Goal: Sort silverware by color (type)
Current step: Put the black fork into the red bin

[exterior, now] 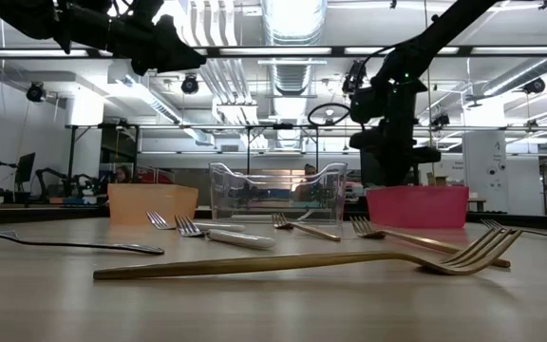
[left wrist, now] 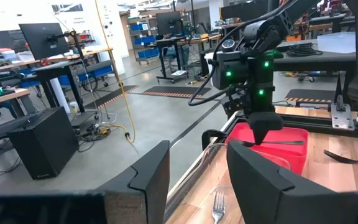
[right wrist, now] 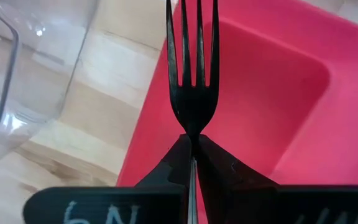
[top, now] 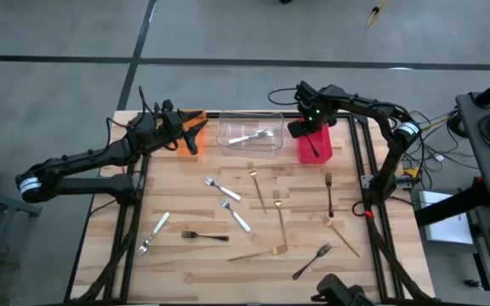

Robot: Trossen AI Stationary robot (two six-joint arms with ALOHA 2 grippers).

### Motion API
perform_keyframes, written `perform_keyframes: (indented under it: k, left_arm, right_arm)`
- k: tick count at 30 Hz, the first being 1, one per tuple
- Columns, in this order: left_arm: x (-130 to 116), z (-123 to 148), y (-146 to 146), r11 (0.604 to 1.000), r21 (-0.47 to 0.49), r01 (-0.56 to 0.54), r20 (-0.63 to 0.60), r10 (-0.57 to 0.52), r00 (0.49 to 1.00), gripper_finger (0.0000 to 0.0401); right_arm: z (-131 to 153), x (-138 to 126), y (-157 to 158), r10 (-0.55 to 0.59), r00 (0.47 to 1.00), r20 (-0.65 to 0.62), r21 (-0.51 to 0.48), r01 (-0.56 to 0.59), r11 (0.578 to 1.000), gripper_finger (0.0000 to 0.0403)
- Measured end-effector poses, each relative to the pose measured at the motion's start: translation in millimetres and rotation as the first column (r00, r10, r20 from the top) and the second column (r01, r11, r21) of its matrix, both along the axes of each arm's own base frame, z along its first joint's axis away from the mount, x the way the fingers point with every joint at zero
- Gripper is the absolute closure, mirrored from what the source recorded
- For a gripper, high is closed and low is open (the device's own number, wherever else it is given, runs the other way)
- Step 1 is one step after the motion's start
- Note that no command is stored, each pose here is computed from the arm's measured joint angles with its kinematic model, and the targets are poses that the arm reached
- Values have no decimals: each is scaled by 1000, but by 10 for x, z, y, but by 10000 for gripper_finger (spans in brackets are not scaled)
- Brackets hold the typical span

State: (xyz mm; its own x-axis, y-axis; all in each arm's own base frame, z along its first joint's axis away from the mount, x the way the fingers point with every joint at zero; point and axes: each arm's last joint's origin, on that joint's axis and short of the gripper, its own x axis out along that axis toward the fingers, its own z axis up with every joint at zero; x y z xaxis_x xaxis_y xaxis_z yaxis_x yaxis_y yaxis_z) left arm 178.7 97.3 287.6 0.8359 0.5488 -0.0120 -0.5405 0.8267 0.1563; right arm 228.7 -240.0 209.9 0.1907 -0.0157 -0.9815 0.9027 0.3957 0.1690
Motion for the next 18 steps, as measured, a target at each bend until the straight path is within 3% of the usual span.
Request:
perform_keyframes:
  k: [18]
  left_arm:
    - [0,0,0,1000,0,0,0,0,1000,259]
  right_arm:
    - [-46,-32,-1,1,997,-72,-53,-5,999,394]
